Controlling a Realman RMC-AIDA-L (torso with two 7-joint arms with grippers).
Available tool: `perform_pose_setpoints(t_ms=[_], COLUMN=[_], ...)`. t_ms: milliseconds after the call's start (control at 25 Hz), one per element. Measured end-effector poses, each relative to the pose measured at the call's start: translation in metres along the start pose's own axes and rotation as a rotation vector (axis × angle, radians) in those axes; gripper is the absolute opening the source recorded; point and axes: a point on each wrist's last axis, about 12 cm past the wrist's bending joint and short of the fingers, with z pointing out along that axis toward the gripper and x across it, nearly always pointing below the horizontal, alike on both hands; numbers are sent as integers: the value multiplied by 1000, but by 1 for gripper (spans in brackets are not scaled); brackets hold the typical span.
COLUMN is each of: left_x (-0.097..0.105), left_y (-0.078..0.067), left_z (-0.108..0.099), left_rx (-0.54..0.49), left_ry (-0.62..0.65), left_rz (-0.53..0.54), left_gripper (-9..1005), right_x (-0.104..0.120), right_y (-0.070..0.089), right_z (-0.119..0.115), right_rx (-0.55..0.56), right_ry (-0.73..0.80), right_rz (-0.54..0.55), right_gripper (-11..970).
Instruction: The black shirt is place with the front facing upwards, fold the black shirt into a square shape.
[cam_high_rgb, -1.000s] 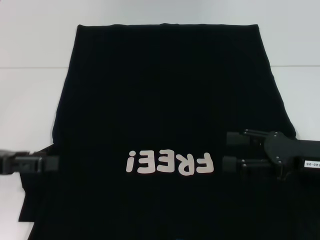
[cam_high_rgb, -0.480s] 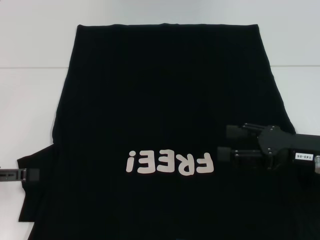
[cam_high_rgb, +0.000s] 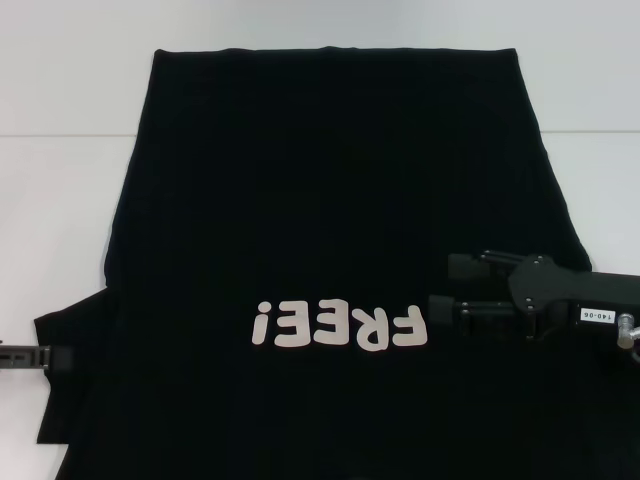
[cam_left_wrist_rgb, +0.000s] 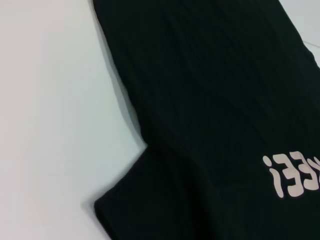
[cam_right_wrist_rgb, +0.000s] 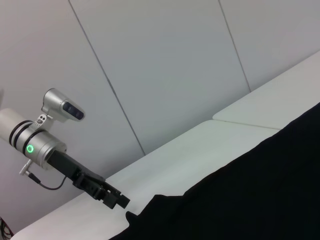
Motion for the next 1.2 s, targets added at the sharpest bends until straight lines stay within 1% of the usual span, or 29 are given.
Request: perform_pose_setpoints(t_ms=[360,520,800,1200], left_x=[-3,-2,-4,-9], left_y=[0,3,4,1], left_z=[11,16,20,25], left_rx=[0,-19,-44,-30], left_ry=[26,48,63,74], left_rz=[0,-2,9,24], left_gripper=[918,918,918,917], right_x=[0,1,2,4], right_y=[-1,-1,1,1], right_z=[2,4,6,5], right_rx=[10,6,1,3], right_ry=[12,13,12,13], right_rz=[-4,-3,0,5], right_gripper=[944,944,945,944])
